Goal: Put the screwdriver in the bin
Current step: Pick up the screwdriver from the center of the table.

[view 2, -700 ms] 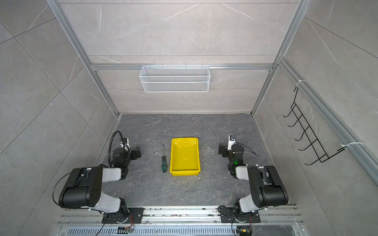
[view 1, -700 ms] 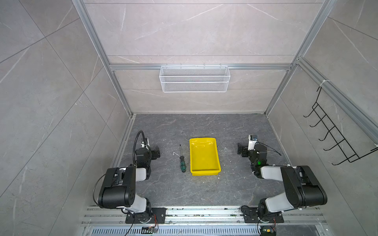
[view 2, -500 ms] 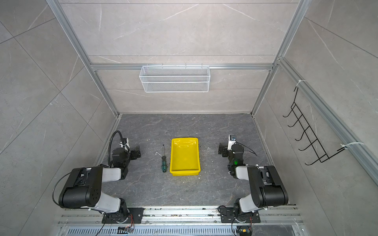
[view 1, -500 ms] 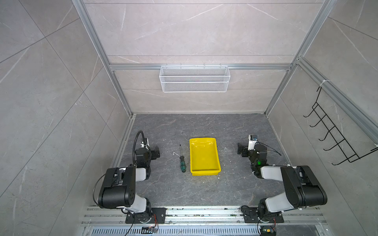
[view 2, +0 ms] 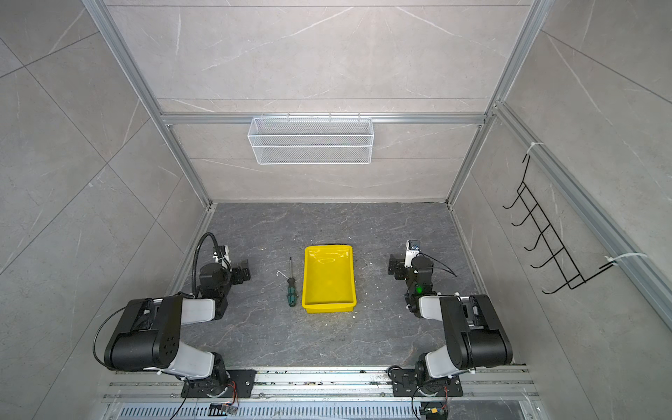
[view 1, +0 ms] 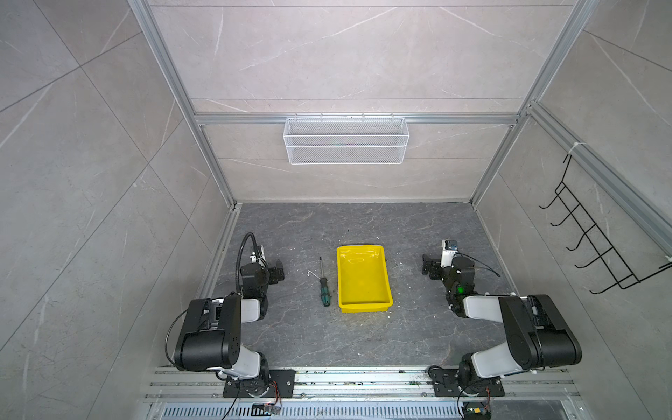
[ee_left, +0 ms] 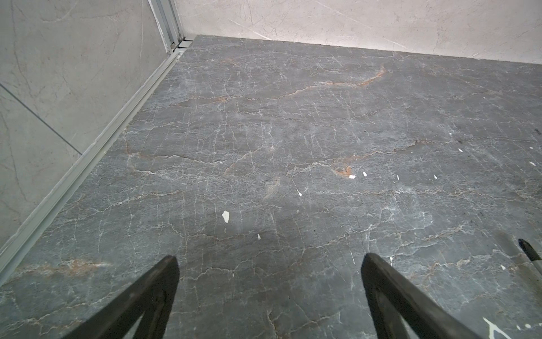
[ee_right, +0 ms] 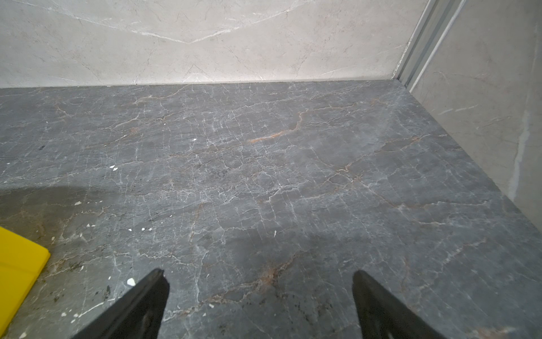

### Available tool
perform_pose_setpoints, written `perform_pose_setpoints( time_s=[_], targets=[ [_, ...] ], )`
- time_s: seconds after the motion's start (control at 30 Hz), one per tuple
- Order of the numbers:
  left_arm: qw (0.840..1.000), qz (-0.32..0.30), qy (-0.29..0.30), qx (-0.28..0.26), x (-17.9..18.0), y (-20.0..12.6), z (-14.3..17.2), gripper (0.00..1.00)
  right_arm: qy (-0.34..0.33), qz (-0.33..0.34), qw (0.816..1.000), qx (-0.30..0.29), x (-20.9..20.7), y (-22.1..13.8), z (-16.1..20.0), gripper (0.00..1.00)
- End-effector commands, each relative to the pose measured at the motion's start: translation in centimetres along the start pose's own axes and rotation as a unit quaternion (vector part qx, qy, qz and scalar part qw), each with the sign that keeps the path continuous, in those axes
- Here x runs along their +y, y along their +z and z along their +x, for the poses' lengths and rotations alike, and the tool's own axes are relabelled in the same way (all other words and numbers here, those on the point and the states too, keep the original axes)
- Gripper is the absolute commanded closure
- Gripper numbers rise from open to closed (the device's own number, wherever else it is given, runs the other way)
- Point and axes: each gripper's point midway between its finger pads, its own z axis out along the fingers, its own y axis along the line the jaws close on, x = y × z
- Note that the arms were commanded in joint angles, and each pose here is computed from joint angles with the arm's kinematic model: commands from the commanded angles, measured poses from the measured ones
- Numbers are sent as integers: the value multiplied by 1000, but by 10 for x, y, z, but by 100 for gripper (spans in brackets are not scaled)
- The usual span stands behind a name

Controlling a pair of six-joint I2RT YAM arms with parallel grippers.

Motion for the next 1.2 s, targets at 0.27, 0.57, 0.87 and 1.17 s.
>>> perform_pose_setpoints(
  time_s=[0.27, 0.57, 0.87, 1.17],
  targets=[
    [1000, 8, 7, -20, -2, 2, -14, 0, 0, 2, 1000, -10, -1, 0, -5, 1],
    [1000, 0, -1, -19, 3, 2, -14, 0, 0, 2, 1000, -10, -1, 0, -5, 0],
    [995, -98, -23, -5, 30, -9, -35, 0, 1, 2, 1000, -11, -1, 0, -5, 0],
    [978, -127, -153, 64, 31, -83, -110, 0, 17, -25, 996, 88, 11, -5, -50, 0]
  ],
)
